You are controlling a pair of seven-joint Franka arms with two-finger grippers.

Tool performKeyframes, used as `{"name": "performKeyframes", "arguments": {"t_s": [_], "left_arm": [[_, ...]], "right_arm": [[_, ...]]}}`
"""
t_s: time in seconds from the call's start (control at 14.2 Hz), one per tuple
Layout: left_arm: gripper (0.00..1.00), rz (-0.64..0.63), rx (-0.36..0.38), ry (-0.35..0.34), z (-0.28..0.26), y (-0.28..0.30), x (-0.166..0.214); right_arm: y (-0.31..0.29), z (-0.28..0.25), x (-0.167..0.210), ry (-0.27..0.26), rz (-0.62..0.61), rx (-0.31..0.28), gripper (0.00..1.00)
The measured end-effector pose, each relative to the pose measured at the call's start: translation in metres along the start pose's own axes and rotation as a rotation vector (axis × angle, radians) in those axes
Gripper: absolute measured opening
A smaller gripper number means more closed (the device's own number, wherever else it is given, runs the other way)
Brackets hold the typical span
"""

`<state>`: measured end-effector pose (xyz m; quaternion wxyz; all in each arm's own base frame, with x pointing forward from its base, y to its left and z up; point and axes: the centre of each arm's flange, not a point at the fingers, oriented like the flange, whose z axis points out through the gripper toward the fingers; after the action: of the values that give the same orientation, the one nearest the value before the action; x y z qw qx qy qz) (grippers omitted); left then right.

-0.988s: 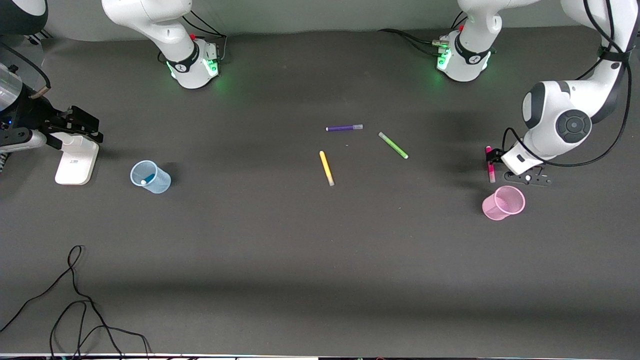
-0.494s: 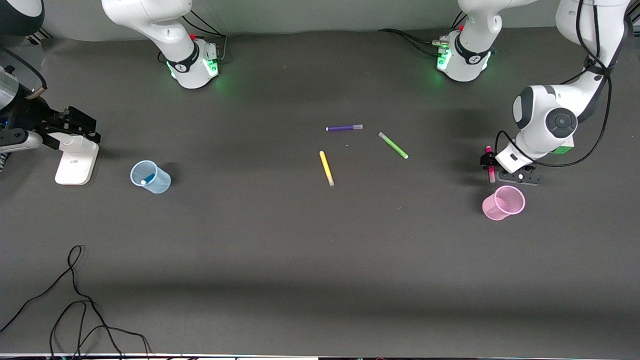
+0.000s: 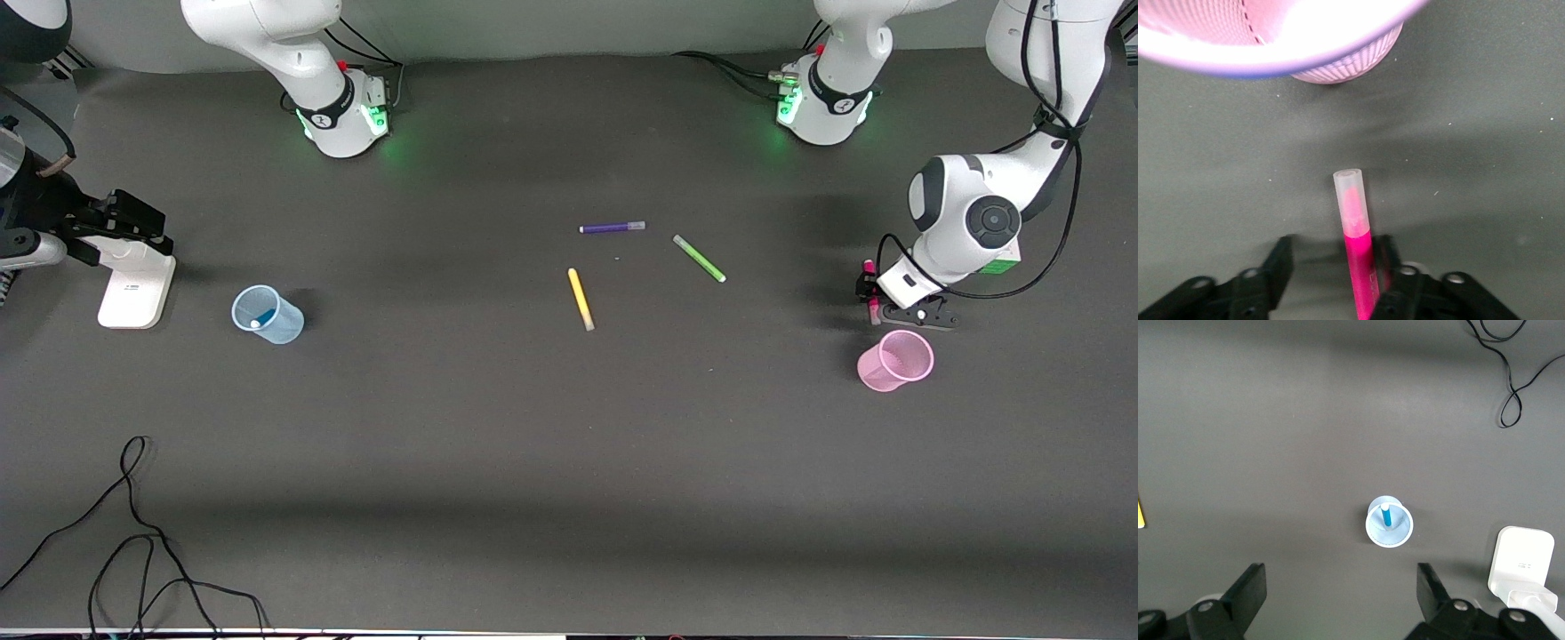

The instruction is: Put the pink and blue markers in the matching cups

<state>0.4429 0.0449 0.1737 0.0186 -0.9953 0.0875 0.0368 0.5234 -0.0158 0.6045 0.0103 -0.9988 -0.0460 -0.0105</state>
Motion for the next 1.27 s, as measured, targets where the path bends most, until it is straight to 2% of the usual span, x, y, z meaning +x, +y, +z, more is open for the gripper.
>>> {"name": "performKeyframes", "arguments": {"t_s": [0.21,0.28,0.56,0.71,0.85,1.06,1.27], "left_arm": [[0.2,0.009,0.0,0.004,-0.002,0.004,0.002],[0.17,0.009,0.0,0.004,-0.002,0.004,0.002],[0.17,0.009,0.0,0.004,-0.002,0.004,0.002],[0.17,0.006,-0.001,-0.022,-0.004,0.002,0.002],[0.17,0.001,0.002,-0.102,-0.02,-0.005,0.008],[0.17,-0.008,0.014,-0.254,-0.081,-0.018,0.032],[0.17,-0.012,0.015,-0.351,-0.139,-0.02,0.059]], "right_arm": [[0.001,0.0,0.001,0.001,0.001,0.0,1.0],[0.001,0.0,0.001,-0.001,0.002,0.0,1.0],[0.001,0.002,0.002,-0.004,0.002,-0.001,1.0],[0.001,0.003,0.002,-0.006,0.003,-0.001,1.0],[0.003,0.003,0.002,-0.005,0.006,-0.001,1.0],[0.008,-0.002,0.003,0.006,0.014,-0.001,1.0],[0.009,-0.003,0.003,0.008,0.016,-0.002,1.0]]}}
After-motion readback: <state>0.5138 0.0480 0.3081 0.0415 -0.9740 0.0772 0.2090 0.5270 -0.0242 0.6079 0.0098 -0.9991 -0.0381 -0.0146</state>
